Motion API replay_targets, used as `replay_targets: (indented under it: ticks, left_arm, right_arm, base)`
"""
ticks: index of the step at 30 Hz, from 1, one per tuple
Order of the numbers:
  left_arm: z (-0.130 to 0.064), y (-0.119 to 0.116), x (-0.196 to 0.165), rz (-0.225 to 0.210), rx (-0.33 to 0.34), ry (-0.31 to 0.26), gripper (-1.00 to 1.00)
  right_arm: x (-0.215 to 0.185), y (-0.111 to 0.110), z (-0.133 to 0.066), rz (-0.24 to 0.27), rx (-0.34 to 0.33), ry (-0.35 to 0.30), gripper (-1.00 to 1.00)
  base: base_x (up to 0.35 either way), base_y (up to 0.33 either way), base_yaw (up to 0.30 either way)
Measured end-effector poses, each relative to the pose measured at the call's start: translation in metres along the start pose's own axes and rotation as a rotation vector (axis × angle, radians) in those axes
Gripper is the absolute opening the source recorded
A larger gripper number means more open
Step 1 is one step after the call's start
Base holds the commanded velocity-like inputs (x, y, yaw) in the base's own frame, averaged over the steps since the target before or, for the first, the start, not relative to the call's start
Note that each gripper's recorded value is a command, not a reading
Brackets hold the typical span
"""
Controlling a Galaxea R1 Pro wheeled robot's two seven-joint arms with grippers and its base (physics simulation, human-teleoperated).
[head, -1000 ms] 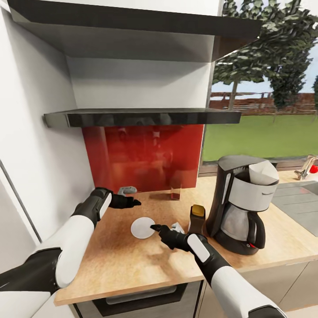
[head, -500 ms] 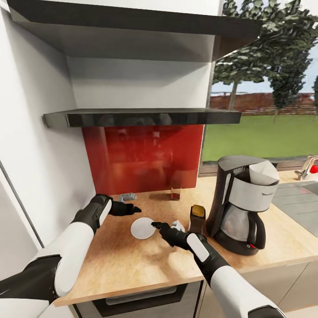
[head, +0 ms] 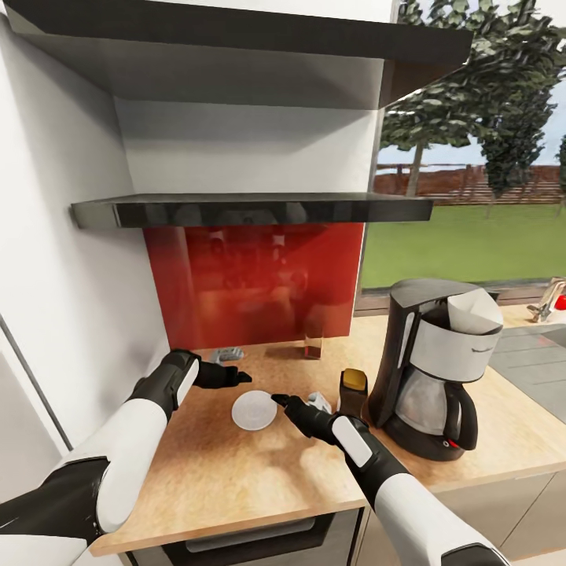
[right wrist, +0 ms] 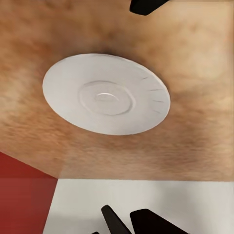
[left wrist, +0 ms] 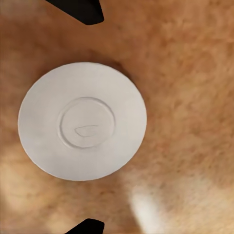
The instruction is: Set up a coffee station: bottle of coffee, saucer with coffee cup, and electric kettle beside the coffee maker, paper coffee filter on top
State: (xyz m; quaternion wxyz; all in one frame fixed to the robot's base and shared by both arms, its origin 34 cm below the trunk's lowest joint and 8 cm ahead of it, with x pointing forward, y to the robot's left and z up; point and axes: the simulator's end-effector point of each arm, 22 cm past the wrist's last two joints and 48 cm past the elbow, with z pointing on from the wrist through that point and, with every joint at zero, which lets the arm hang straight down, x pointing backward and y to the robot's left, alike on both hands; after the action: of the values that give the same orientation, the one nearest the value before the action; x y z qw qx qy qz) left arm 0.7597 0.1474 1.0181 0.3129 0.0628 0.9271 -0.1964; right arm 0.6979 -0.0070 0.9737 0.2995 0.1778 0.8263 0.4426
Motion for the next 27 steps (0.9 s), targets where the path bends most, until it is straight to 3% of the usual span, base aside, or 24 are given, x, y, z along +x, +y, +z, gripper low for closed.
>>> replay_targets:
  ticks: [9,16,27]
  left_arm:
    - [0.001,0.002,0.003,-0.006,-0.001,0.008,1.00]
    - [0.001,0.002,0.004,-0.008,-0.001,0.009,1.00]
    - [0.001,0.002,0.004,-0.009,-0.001,0.011,1.00]
  right_arm:
    - [0.003,0.000,0.001,-0.005,0.001,0.007,1.00]
    - [0.018,0.003,0.005,-0.064,0.009,0.043,1.00]
    - [0.019,0.003,0.005,-0.066,0.010,0.047,1.00]
  base:
    - [0.000,0.000,0.000]
    - [0.106,0.000,0.000]
    - [0.013,0.000,0.000]
